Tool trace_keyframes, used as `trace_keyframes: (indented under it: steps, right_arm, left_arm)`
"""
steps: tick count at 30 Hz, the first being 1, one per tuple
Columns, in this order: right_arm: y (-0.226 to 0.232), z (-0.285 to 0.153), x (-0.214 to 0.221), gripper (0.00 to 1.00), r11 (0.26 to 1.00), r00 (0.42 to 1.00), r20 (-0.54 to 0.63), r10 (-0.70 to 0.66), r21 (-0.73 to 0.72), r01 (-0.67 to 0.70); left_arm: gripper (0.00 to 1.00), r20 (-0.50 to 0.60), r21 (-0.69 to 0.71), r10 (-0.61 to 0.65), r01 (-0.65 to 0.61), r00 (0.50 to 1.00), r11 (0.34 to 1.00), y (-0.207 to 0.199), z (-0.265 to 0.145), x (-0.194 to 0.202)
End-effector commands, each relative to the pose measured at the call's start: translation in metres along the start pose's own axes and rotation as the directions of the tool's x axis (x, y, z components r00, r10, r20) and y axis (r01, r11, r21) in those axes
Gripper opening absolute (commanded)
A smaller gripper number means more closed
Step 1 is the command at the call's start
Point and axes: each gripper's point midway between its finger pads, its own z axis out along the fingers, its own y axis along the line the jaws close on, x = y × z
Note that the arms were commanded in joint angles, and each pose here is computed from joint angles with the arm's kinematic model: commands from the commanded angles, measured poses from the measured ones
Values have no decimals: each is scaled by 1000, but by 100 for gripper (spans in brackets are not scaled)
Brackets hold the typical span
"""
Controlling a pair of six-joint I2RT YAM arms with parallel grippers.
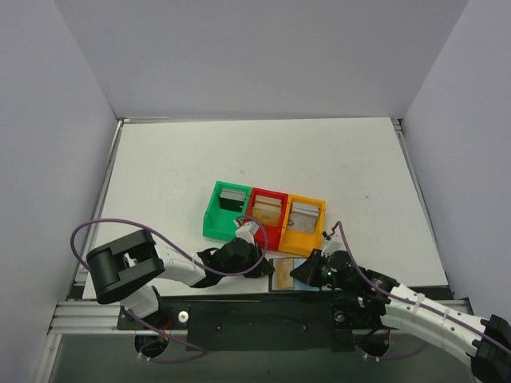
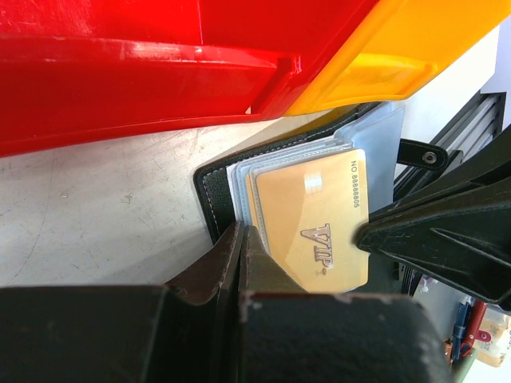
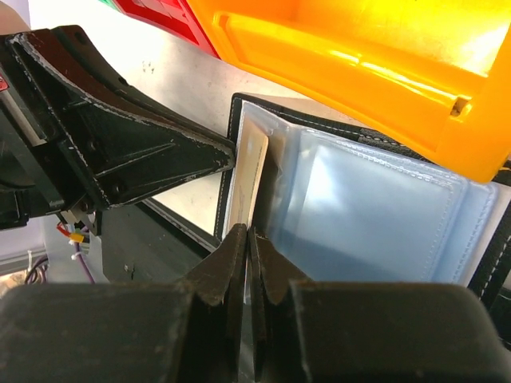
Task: Take the credit cards out of the card holder
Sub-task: Remove the credit card from the card holder.
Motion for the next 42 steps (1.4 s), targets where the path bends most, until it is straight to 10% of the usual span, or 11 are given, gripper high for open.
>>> trace_keyframes:
  steps: [1, 42]
  right_arm:
    - [-13, 1, 3, 0, 1000, 1000, 11, 7, 19, -7]
    - [-4, 3, 7, 26, 1000, 1000, -20, 13, -16, -14]
  left_arm:
    - [0, -38, -108, 24, -28, 999, 994, 33, 0, 12]
    - [0, -44, -90, 29, -33, 999, 995, 28, 4, 12]
